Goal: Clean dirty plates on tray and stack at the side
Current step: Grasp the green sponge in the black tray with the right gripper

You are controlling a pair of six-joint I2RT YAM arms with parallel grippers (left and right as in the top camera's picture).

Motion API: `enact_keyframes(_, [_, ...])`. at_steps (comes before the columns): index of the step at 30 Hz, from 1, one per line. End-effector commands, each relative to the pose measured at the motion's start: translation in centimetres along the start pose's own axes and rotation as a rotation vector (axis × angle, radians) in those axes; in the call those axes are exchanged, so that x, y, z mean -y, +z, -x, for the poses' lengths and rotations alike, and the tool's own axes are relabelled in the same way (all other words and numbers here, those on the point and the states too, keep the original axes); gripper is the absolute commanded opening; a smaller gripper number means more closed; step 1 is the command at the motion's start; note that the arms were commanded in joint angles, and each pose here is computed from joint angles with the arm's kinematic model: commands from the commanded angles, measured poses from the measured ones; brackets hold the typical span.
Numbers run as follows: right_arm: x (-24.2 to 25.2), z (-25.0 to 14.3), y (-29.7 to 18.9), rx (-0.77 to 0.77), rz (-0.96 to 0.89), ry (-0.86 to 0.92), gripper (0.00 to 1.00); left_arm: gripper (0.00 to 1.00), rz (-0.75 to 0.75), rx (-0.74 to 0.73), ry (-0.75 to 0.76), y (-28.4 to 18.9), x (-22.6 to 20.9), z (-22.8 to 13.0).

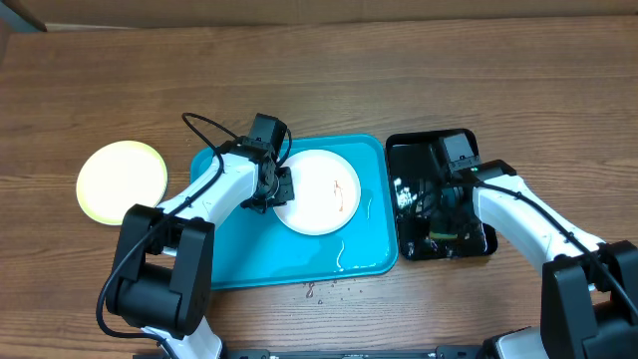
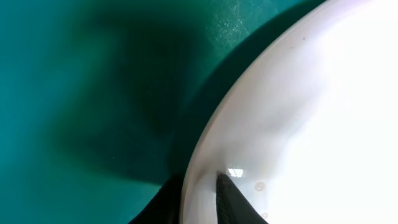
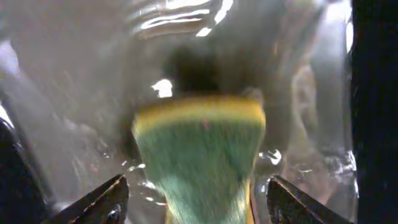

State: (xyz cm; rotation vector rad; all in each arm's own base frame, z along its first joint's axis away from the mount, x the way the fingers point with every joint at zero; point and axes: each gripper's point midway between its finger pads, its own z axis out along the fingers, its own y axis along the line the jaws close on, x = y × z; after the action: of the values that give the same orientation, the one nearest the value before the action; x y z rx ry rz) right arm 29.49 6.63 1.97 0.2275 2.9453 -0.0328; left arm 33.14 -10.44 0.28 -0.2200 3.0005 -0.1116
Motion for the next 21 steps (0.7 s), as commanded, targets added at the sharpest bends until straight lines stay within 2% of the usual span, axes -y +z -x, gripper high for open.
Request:
enact_keyframes(1, [0.4, 0.7, 0.3, 0.043, -0.023, 0.004, 0.72, 0.21, 0.038, -0.081, -0.02, 2.1, -0.9, -2.3])
enact_keyframes(5, [0.7, -0.3, 1.4, 0.034, -0.019, 0.011, 0.69, 0.21, 0.037, -0.077, -0.032, 2.1, -0.8, -2.2])
enact_keyframes(7, [0.8, -0.9, 1.8, 0.023, -0.019, 0.011, 0.47, 0.2, 0.04, -0.075, -0.032, 2.1, -0.9, -2.2])
enact_keyframes(9, [1.0, -1.3, 2.0, 0.015, -0.022, 0.021, 0.36, 0.2, 0.04, -0.075, -0.032, 2.1, -0.9, -2.2])
enact_keyframes(11, [1.0, -1.3, 2.0, 0.015, -0.022, 0.024, 0.2, 0.2, 0.039, -0.077, -0.035, 2.1, -0.9, -2.2])
enact_keyframes(12, [0.9, -1.2, 2.0, 0.018, -0.02, 0.024, 0.09, 0.2, 0.037, -0.079, -0.039, 2.1, -0.8, -2.3])
enact_keyframes(13, [0.8, -1.0, 2.0, 0.027, -0.016, 0.025, 0.04, 0.2, 0.038, -0.08, -0.039, 2.1, -0.9, -2.3])
enact_keyframes(15, [0.5, -0.2, 1.5, 0.045, -0.007, 0.022, 0.04, 0.18, 0.039, -0.081, -0.039, 2.1, -0.9, -2.3])
enact_keyframes(17, [0.2, 0.8, 0.1, 0.05, -0.003, 0.025, 0.04, 0.05, 0.039, -0.081, -0.039, 2.1, -0.9, -2.3])
enact_keyframes(21, [-0.3, 3.0, -4.1, 0.07, 0.005, 0.022, 0.04, 0.04, 0.038, -0.081, -0.039, 2.1, -0.9, -2.3])
